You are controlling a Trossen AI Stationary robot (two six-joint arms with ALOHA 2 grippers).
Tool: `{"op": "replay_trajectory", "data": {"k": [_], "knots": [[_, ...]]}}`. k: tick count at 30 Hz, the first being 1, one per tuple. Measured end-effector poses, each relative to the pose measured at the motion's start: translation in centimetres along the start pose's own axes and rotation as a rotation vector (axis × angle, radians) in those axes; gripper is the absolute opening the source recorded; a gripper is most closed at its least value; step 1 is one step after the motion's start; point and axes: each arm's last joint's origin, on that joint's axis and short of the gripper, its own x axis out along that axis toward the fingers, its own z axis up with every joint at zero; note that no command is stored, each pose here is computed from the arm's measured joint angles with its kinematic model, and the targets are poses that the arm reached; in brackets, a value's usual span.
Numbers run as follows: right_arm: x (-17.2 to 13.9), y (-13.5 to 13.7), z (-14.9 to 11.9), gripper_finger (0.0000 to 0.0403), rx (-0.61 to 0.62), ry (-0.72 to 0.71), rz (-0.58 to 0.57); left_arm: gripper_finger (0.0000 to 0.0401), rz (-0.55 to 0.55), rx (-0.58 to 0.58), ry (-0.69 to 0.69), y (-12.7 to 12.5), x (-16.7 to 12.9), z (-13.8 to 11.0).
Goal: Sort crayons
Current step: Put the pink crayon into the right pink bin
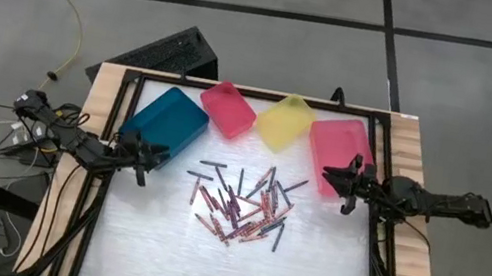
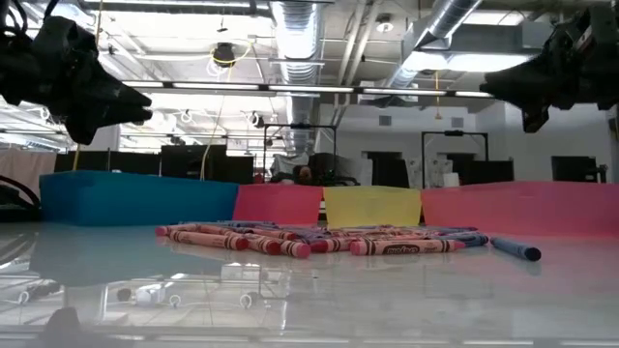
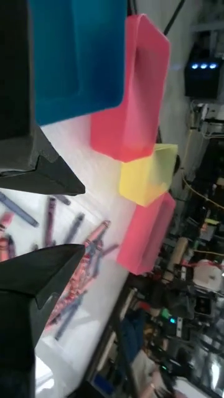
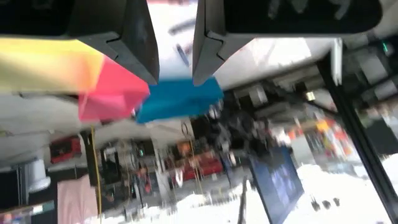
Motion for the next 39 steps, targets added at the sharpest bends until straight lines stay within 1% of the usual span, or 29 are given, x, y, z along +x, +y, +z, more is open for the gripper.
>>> {"op": "replay_trajectory", "data": {"k": [4, 8, 12, 18, 20, 22, 28, 33, 37, 39], "knots": [[0.0, 0.2, 0.9, 0.0107, 0.044, -0.086, 0.023, 0.0128, -0.031, -0.030, -0.028, -0.2, 0.0, 0.5], [-0.2, 0.4, 1.9, 0.0107, 0.010, -0.144, 0.033, 0.0128, -0.087, -0.065, -0.047, -0.5, 0.0, 0.9], [-0.3, 0.8, 3.6, 0.0107, 0.020, -0.186, 0.043, 0.0128, -0.139, -0.100, -0.066, -0.7, -0.1, 1.3], [0.2, 1.7, 6.6, 0.0107, -0.076, -0.189, 0.034, 0.0129, -0.195, -0.134, -0.106, -1.0, -0.2, 2.0], [0.9, 2.2, 7.5, 0.0107, -0.113, -0.165, 0.025, 0.0134, -0.199, -0.142, -0.114, -1.1, -0.3, 2.4], [1.9, 2.6, 8.3, 0.0107, -0.129, -0.130, -0.008, 0.0139, -0.202, -0.156, -0.124, -1.2, -0.4, 3.1], [5.8, 4.0, 9.4, 0.0107, -0.212, 0.081, -0.116, 0.0145, -0.195, -0.153, -0.155, -1.4, -0.6, 4.5], [9.8, 5.2, 9.1, 0.0107, -0.252, 0.212, -0.141, 0.0145, -0.180, -0.120, -0.129, -1.3, -0.5, 4.1], [13.0, 6.5, 8.7, 0.0108, -0.281, 0.290, -0.138, 0.0145, -0.128, -0.120, -0.127, -1.1, -0.5, 4.0], [14.5, 7.0, 8.1, 0.0113, -0.306, 0.355, -0.139, 0.0145, -0.110, -0.115, -0.132, -1.1, -0.5, 4.0]]}}
